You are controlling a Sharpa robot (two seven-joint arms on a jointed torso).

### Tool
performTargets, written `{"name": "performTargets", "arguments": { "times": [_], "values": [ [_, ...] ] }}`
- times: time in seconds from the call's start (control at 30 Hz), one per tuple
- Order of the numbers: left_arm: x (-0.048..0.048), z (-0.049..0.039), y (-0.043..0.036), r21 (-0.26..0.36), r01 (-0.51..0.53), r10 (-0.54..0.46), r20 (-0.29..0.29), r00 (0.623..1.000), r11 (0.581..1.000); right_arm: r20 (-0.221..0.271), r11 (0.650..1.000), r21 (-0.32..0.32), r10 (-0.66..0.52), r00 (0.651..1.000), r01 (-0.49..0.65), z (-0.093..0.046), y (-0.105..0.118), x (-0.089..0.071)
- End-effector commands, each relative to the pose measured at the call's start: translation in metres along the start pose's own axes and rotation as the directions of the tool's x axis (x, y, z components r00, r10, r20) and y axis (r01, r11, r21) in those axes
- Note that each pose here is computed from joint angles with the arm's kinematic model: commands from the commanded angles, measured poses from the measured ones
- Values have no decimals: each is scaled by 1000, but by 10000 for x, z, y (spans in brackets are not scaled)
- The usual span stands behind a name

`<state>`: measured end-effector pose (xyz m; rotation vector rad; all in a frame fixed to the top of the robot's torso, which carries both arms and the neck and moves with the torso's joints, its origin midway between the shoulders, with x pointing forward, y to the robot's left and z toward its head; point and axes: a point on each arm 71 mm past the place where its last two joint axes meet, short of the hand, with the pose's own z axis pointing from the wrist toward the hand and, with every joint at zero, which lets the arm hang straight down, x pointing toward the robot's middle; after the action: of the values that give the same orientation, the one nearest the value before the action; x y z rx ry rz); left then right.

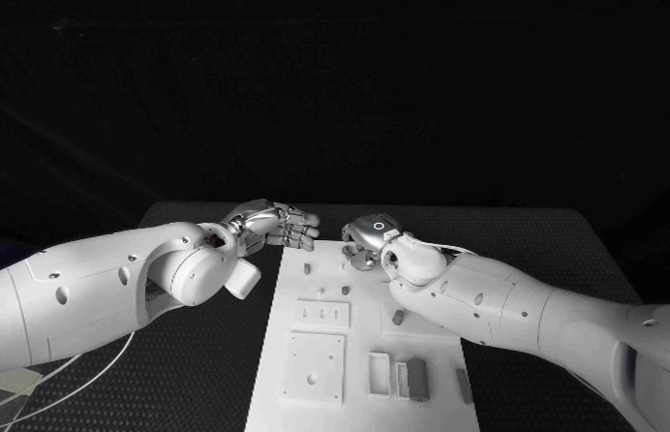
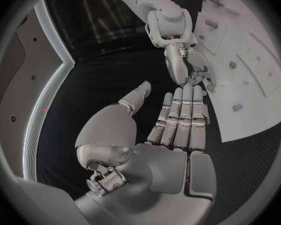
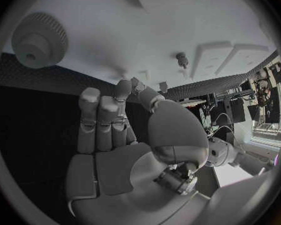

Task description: Assemble the parts on the task board

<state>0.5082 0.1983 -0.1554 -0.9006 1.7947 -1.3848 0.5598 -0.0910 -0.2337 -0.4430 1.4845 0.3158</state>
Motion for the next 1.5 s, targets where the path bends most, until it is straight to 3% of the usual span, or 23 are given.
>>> {"name": "performTargets", "arguments": {
  "times": [0.03,0.47,0.8,1.0,1.23,1.5],
  "values": [
    [12,13,-25,12,-4,4,-9,1000,1000,-12,1000,3,8,1000,-8,0,4,11],
    [17,30,-26,12,-5,5,-10,1000,1000,-9,1000,-3,17,1000,-17,-2,19,5],
    [-1,21,-22,11,-5,5,-5,1000,1000,31,999,10,39,999,-39,-32,-41,-18],
    [-48,4,-15,11,-5,5,6,1000,1000,31,997,20,70,997,-71,-112,-129,-26],
    [-186,-5,6,11,-10,10,45,999,1000,62,989,70,128,990,-132,-192,-375,-309],
    [-255,5,22,9,-20,19,60,998,1000,35,967,100,233,972,-236,-330,-702,-522]
  ]
}}
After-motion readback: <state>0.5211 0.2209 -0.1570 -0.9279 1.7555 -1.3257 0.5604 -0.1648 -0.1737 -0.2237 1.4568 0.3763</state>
